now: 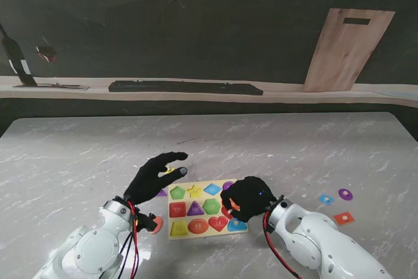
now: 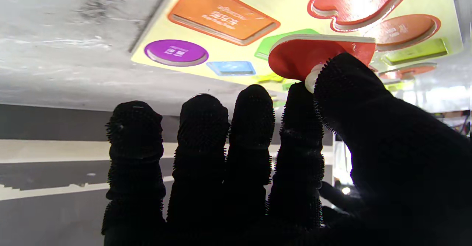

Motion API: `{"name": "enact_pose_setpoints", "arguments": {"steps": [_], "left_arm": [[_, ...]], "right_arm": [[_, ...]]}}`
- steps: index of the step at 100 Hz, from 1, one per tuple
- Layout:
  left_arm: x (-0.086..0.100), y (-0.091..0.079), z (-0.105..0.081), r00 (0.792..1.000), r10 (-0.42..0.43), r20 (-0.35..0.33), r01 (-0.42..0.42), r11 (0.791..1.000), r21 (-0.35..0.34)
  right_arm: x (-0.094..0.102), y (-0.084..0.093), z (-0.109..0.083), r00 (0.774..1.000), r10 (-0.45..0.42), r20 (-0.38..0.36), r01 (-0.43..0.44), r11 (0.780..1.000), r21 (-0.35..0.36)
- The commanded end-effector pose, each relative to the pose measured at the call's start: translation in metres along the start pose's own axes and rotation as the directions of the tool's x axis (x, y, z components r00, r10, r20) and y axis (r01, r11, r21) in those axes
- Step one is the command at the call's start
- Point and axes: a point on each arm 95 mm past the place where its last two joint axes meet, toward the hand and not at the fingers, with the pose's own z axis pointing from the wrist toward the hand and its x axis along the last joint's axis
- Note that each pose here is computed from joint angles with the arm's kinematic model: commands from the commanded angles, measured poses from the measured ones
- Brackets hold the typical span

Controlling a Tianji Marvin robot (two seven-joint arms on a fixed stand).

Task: Fit puzzle pieces into a puzzle board

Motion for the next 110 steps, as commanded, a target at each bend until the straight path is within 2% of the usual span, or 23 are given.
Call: {"name": "enact_pose_setpoints", "arguments": {"steps": [1, 33, 110], "left_arm": [[0.001, -0.001, 0.001, 1.000, -0.010, 0.001, 0.010, 1.000, 0.006], [-0.002, -0.002, 0.003, 1.000, -0.014, 0.011, 0.014, 1.000, 0.003], [-0.005, -0.001, 0.005, 1.000, -0.021, 0.018, 0.021, 1.000, -0.005]], "right_arm": [[0.010, -0.003, 0.009, 1.000, 0.020, -0.003, -0.020, 1.000, 0.011], [0.020, -0.013, 0.023, 0.999, 0.047, -0.011, -0.046, 0.996, 0.082], [0.025, -0.026, 0.025, 0.999, 0.044, -0.013, -0.041, 0.989, 0.144]]}}
